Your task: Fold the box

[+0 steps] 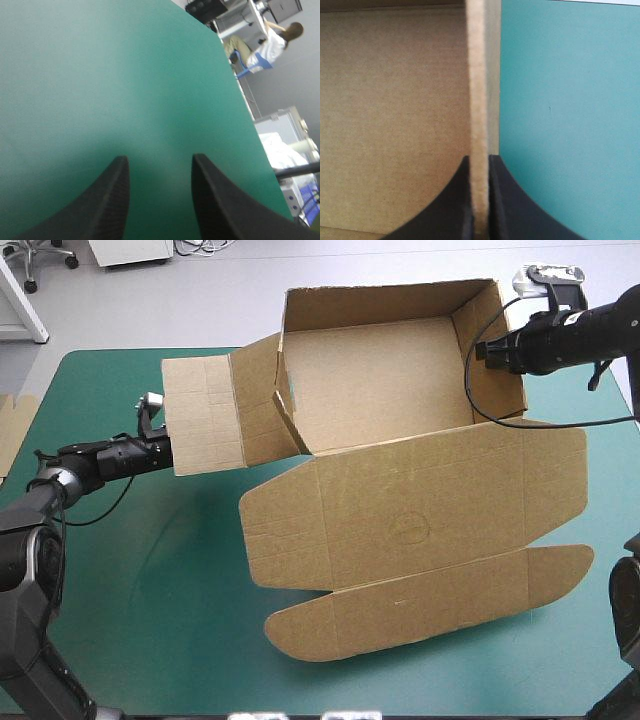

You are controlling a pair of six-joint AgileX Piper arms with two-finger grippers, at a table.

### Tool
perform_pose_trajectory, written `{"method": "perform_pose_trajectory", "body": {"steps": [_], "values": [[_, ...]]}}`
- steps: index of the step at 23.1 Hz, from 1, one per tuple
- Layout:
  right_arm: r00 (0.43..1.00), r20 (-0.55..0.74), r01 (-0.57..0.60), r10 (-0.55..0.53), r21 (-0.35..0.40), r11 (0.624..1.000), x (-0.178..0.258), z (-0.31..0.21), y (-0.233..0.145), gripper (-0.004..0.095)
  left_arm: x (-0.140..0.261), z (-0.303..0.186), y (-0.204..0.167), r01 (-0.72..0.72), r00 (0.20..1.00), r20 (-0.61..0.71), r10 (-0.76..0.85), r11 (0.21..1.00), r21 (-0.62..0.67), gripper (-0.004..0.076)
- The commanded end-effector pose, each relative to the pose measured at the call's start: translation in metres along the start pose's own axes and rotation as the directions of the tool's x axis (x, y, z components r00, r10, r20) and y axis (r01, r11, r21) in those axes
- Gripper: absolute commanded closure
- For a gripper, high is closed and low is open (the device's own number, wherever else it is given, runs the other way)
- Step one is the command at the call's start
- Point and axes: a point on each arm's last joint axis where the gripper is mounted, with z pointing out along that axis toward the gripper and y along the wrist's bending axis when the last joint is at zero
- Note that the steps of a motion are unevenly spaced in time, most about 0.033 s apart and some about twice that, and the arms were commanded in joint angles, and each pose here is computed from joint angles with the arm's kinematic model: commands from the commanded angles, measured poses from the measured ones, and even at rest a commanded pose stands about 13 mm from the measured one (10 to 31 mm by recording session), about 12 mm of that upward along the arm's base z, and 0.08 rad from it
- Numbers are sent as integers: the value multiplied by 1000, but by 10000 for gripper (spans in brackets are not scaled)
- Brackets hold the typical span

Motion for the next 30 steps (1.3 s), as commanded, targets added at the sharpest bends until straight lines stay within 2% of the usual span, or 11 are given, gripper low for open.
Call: {"method": "perform_pose_trajectory", "body": {"steps": [1, 3, 8, 14, 18, 23, 30], "values": [[996, 91, 7, -5, -30, 1000, -7, -25, 14, 926, -10, 6, -46, -71, 997, 57, 61, 976, 205, 431], [996, 88, 8, -6, -27, 1000, -7, -25, 13, 925, -9, 11, -60, -63, 997, 67, 43, 946, 318, 431], [996, 86, 10, -9, -19, 1000, -7, -25, 13, 925, -15, 9, -87, -73, 997, 44, 61, 936, 345, 431], [996, 89, 14, -13, -5, 1000, -7, -25, 11, 925, -34, -13, -180, -200, 977, 14, 212, 899, 388, 431], [996, 84, 7, -8, 7, 1000, -6, -25, 10, 925, -37, -14, -215, -247, 956, -64, 288, 899, 361, 431], [997, 79, 4, -4, 9, 1000, -6, -25, 10, 925, -42, -12, -245, -323, 928, -73, 365, 887, 331, 431], [997, 79, 0, 0, 9, 1000, -6, -25, 10, 925, -45, -7, -274, -440, 882, -99, 461, 880, 180, 430]]}}
